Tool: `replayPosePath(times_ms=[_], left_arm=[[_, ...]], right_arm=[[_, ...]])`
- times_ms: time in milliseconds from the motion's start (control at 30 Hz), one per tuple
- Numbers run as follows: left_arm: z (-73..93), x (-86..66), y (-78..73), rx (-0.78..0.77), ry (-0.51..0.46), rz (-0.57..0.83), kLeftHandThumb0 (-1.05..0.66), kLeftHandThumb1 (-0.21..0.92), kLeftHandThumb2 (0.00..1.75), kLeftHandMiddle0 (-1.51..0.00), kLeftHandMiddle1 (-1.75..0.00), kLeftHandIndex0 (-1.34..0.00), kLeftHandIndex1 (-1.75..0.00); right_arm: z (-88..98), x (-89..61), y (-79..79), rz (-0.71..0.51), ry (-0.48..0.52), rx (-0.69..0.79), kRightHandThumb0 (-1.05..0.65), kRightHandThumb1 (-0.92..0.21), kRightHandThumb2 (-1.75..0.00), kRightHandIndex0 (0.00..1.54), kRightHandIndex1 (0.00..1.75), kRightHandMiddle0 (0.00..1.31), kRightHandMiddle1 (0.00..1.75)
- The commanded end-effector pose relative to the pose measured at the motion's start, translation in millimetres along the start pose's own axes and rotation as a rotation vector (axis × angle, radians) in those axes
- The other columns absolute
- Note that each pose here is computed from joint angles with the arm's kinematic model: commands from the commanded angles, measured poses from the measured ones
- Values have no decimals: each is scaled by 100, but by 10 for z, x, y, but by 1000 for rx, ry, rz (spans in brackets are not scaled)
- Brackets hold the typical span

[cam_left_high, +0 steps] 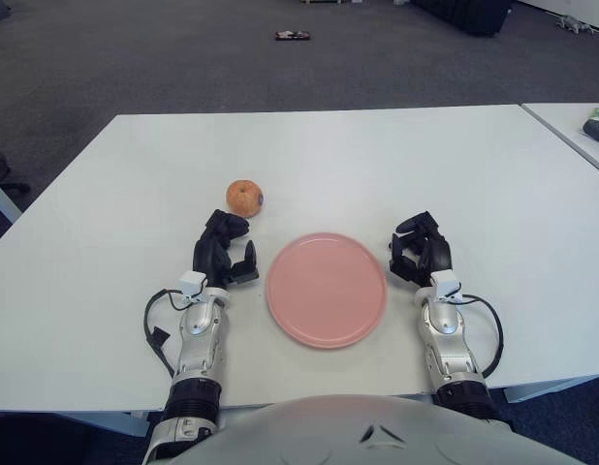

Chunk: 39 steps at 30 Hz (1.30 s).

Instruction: Put the apple into the plate.

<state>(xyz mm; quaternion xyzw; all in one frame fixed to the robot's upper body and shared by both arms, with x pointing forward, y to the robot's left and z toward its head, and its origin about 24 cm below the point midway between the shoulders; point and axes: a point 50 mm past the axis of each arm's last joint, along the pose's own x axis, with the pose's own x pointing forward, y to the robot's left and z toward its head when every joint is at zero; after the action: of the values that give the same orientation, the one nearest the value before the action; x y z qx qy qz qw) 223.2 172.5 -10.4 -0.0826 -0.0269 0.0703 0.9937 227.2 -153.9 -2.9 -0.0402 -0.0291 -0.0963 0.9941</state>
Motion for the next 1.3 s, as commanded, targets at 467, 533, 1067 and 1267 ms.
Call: replayPosePath(times_ms=[467, 533, 1067, 1267], left_arm=[[414, 174, 73, 265, -132, 55, -1, 20, 146, -70, -174, -46, -175], [538, 259, 81, 351, -195, 67, -1, 23, 142, -69, -170, -44, -175], [815, 663, 311, 864, -377, -18, -68, 48, 100, -2, -103, -2, -125], [904, 810, 238, 941, -412, -70, -83, 41, 96, 0, -63, 0, -88]], right_arm=[[-13, 4, -22, -9, 15, -1, -41, -56, -101, 56, 150, 42, 175], [-13, 7, -19, -9, 13, -5, -41, -56, -101, 56, 150, 42, 175], [-25, 30, -15, -9, 21, -16, -40, -59, -98, 54, 151, 40, 175], [-20, 33, -5, -11, 9, -18, -40, -59, -97, 55, 152, 40, 175]])
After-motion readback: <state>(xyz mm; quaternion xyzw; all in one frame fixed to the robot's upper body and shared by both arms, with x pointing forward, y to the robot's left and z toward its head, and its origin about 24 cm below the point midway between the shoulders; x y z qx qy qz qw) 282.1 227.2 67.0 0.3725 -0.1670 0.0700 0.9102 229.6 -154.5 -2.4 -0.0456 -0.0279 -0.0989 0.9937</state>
